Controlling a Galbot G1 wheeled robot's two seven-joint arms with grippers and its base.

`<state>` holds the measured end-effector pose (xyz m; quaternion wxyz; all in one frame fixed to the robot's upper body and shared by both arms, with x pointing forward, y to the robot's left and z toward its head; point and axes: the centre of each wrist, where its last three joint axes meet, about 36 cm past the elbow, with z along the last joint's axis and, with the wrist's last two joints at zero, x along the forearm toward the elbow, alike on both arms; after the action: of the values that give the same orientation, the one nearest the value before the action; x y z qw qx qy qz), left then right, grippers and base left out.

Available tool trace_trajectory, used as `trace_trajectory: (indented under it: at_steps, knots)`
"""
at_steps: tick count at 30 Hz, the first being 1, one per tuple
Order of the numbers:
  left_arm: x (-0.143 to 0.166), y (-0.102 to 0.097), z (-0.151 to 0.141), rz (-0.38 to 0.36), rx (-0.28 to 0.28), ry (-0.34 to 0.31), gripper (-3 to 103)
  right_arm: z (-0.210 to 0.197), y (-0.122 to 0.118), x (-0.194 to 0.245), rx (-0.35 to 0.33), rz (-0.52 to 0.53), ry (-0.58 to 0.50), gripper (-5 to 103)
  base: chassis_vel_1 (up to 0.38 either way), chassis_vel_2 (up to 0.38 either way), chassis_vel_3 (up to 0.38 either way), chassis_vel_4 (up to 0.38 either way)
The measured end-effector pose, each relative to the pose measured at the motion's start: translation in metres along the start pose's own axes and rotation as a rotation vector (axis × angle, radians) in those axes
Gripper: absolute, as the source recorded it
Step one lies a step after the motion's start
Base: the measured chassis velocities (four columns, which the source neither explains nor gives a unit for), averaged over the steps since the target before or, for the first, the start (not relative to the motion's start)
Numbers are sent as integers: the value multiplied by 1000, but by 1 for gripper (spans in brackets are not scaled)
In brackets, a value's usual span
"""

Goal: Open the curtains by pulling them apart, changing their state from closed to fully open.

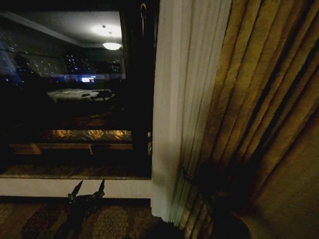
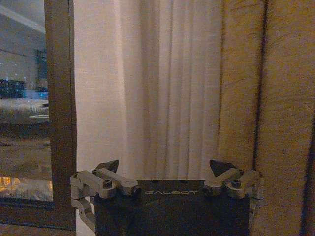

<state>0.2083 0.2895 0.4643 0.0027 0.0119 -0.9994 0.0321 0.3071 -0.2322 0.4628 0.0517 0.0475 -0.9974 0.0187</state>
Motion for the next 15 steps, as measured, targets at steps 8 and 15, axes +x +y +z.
trace_trajectory:
  at_steps: [8, 15]
  knots:
    - [2, 0, 0, -2, -4, -4, 100, 5, 2, -3, 5, -5, 2, 100, 153, 156, -136, -146]
    - [2, 0, 0, -4, -4, -6, 100, 6, 3, -8, 5, -5, -4, 100, 278, 284, -280, -270]
